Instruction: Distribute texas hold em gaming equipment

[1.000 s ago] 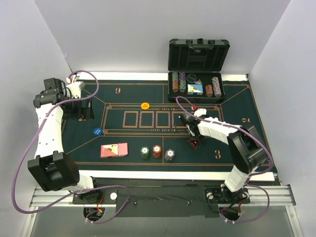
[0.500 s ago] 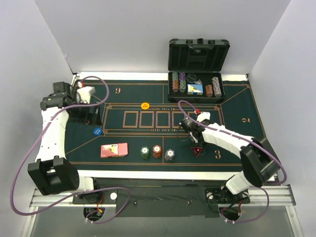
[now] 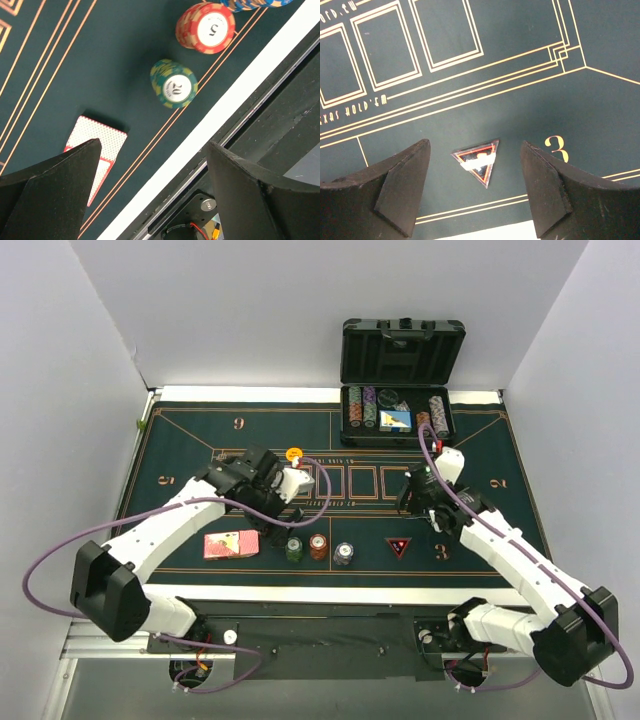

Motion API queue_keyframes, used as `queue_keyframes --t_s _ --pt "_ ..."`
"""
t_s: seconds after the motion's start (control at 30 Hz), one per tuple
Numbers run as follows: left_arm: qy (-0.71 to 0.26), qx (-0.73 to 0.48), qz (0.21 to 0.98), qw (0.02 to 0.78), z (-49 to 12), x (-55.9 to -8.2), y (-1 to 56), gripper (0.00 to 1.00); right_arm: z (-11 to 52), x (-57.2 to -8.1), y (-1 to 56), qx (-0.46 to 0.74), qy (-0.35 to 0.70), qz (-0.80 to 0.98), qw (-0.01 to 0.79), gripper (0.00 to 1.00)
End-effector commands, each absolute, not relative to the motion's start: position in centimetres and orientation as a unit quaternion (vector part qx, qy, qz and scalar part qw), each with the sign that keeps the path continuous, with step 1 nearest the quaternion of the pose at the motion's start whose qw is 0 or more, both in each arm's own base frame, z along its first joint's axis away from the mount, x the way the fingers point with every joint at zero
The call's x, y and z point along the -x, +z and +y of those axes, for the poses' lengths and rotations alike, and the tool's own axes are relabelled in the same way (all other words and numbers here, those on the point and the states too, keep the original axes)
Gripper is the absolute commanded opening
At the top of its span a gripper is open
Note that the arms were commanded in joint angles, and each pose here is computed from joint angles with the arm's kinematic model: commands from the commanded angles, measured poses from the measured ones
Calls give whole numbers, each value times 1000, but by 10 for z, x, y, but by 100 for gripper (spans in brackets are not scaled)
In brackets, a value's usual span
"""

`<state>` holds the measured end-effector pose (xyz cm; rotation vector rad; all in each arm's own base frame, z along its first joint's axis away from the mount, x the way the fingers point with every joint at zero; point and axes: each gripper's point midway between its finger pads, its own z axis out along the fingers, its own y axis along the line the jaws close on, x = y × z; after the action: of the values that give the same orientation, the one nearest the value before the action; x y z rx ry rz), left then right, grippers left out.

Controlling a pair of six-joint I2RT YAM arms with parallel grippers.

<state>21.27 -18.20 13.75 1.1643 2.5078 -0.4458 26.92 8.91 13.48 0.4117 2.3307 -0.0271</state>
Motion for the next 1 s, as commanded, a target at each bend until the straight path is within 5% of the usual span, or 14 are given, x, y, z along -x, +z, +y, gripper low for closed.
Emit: queue_keyframes --t_s 0.0,0.73,0.97 --pt "-154 -431 869 187 -208 -220 125 97 83 -259 126 -155 -7 918 365 69" --pt "-126 -508 836 168 -236 -210 67 97 74 -251 125 -160 5 921 356 76" --pt "-125 -510 834 170 -237 -212 65 74 74 -251 123 -160 6 922 352 73"
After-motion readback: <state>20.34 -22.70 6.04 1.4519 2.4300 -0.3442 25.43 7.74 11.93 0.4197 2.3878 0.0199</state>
